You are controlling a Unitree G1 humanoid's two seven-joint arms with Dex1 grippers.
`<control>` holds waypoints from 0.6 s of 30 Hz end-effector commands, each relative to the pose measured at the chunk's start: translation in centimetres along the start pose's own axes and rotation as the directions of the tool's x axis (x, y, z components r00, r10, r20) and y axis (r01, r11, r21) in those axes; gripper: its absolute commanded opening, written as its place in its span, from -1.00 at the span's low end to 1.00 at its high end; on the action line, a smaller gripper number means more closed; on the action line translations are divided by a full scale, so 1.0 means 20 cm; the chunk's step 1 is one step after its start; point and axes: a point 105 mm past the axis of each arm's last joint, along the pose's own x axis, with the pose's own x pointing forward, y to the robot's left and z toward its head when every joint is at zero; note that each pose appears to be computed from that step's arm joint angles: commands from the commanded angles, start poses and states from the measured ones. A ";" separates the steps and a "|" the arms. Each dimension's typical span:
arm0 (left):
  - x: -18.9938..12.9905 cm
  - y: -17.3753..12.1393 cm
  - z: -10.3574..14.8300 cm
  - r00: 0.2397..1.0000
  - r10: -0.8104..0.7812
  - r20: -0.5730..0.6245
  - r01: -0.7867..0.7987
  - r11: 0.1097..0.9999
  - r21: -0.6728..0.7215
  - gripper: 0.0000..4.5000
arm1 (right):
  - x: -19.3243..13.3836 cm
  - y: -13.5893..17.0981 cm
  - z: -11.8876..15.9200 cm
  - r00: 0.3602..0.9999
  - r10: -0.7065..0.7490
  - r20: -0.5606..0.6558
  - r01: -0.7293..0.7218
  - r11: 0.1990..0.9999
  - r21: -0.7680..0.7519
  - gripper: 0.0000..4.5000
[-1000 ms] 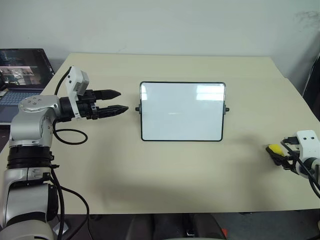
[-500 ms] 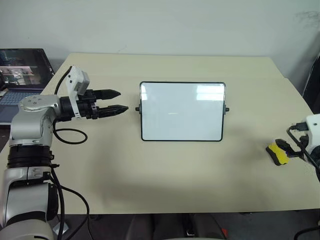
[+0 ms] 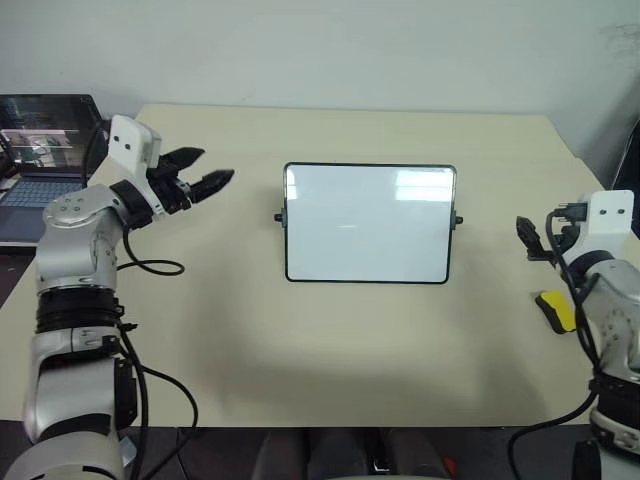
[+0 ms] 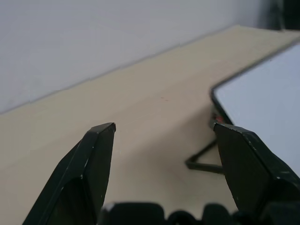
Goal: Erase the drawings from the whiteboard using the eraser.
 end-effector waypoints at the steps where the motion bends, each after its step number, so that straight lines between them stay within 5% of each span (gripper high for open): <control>1: -0.03 0.07 0.06 0.982 0.159 0.106 -0.157 0.987 -0.027 0.61 | -0.01 0.00 0.04 0.996 -0.036 0.087 0.036 0.999 0.001 0.99; 18: -0.04 -0.08 -0.22 0.910 0.405 0.084 -0.399 0.914 -0.078 0.61 | -0.05 0.26 -0.12 0.973 0.024 0.228 -0.053 0.991 0.120 0.99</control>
